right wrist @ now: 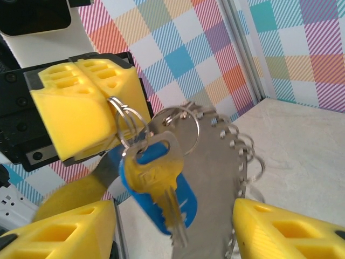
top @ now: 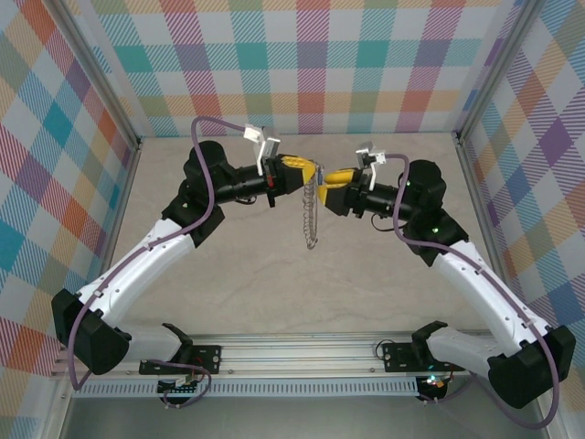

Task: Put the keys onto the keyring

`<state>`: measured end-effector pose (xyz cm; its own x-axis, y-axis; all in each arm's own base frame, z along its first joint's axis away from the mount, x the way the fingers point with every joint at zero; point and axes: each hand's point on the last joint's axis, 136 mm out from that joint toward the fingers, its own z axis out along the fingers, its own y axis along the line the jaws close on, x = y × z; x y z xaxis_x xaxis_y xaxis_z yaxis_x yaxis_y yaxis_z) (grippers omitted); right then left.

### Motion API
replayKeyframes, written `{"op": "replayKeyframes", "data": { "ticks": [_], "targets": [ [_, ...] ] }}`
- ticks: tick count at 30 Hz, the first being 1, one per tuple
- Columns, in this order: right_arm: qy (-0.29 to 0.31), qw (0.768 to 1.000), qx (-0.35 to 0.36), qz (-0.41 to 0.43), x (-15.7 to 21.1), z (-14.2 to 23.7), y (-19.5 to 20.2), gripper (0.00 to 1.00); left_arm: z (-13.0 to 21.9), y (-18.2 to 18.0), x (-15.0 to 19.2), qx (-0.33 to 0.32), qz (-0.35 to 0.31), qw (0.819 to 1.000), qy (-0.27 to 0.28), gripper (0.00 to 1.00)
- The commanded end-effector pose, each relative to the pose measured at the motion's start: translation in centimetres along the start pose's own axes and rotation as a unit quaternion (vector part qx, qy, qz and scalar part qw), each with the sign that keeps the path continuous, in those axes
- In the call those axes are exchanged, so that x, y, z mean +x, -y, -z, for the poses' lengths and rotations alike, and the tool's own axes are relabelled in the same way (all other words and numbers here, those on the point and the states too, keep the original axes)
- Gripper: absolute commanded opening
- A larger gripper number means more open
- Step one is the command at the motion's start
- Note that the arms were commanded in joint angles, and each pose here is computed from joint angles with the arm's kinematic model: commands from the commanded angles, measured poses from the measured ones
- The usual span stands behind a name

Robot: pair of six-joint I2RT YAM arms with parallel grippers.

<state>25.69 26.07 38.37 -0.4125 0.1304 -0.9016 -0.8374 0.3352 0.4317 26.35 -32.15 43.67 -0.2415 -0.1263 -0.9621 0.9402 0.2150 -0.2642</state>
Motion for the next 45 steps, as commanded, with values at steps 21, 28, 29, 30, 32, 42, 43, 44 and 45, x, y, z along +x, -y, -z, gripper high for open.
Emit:
{"op": "replayKeyframes", "data": {
  "ticks": [21, 28, 29, 30, 32, 42, 43, 44, 45],
  "targets": [
    [0.021, 0.999, 0.026, 0.036, -2.3, -0.1, 0.2, 0.22, -0.4, 2.1, -1.2, 0.031, -0.018, 0.999, 0.014, 0.00],
    [0.012, 0.999, 0.027, 0.037, -1.6, 0.3, 0.0, 0.00, -0.3, 1.9, -1.5, 0.021, -0.018, 0.999, 0.021, 0.00],
    [0.010, 0.999, 0.027, 0.037, -1.5, 0.3, 0.0, 0.00, -0.2, 2.0, -1.6, 0.021, -0.020, 0.999, 0.024, 0.00],
    [0.008, 0.999, 0.028, 0.035, -1.3, 0.3, 0.0, 0.00, -0.1, 2.0, -1.7, 0.019, -0.020, 0.999, 0.025, 0.00],
    [0.003, 0.999, 0.026, 0.030, -0.8, 0.3, 0.1, 0.00, 0.0, 2.1, -1.9, 0.018, -0.022, 0.999, 0.030, 0.00],
    [-0.016, 1.000, 0.011, 0.004, 1.9, -0.3, 0.1, 0.00, 0.3, 2.2, -2.6, 0.011, -0.028, 0.998, 0.046, 0.00],
    [-0.018, 1.000, 0.010, 0.003, 2.1, -0.4, 0.1, 0.00, 0.3, 2.1, -2.6, 0.010, -0.027, 0.999, 0.046, 0.00],
    [-0.019, 1.000, 0.010, 0.003, 2.2, -0.4, 0.0, 0.00, 0.3, 2.1, -2.5, 0.011, -0.027, 0.999, 0.046, 0.00],
    [-0.017, 1.000, 0.013, 0.003, 2.2, -0.2, 0.1, 0.00, 0.3, 2.1, -2.6, 0.012, -0.027, 0.999, 0.046, 0.00]
  ]
}}
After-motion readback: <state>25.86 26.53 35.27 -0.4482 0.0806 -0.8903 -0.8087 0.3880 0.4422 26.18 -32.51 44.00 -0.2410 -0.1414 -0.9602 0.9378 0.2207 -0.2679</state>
